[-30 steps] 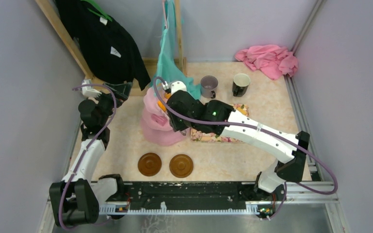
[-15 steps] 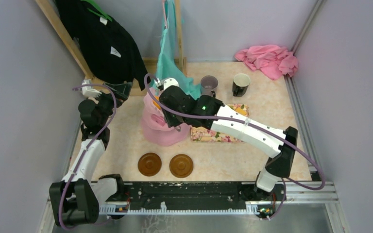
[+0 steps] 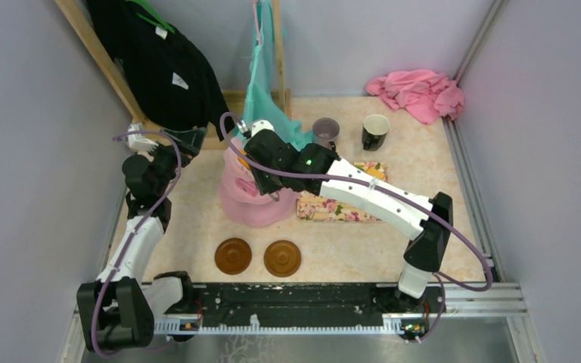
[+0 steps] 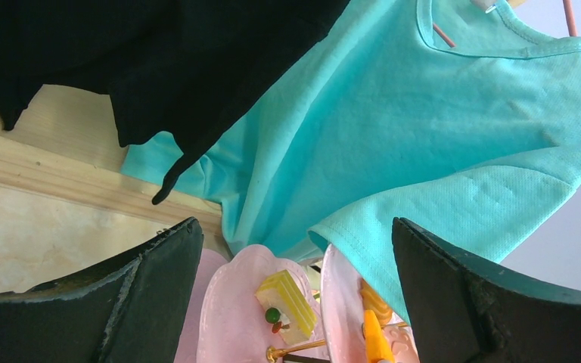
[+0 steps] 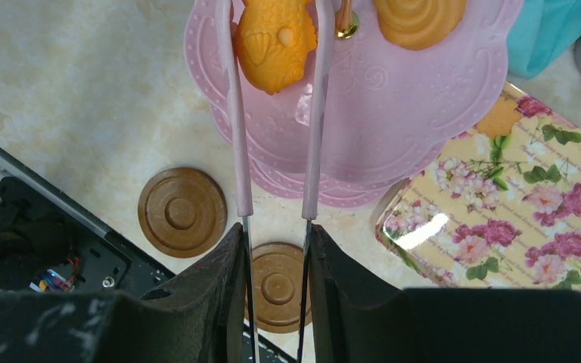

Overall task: Serve the afternoon tea
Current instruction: Place the desert on the desert table.

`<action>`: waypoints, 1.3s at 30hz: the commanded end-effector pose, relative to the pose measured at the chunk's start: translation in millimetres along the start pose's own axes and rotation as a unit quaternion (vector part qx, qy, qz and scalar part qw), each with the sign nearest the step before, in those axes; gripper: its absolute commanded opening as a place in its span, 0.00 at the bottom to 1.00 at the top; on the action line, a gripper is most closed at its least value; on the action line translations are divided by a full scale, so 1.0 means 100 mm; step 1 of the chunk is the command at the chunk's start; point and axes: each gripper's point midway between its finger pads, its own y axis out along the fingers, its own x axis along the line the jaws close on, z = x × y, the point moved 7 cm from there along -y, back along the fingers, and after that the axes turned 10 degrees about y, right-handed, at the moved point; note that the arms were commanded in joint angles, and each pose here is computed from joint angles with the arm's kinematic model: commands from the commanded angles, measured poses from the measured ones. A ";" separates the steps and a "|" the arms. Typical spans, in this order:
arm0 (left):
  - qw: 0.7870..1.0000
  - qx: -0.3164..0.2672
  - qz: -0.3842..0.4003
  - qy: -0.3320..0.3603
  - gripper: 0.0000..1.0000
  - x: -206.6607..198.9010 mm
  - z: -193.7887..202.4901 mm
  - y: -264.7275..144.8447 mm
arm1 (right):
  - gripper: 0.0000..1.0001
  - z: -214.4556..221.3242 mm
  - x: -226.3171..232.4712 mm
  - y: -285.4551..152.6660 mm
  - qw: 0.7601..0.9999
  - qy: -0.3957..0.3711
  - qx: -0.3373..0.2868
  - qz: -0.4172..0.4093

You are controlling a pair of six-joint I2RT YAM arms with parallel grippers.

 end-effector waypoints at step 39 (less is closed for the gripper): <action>1.000 -0.006 0.012 0.004 0.99 -0.01 -0.02 0.02 | 0.35 -0.28 0.05 -0.14 0.999 0.008 -0.041 -0.030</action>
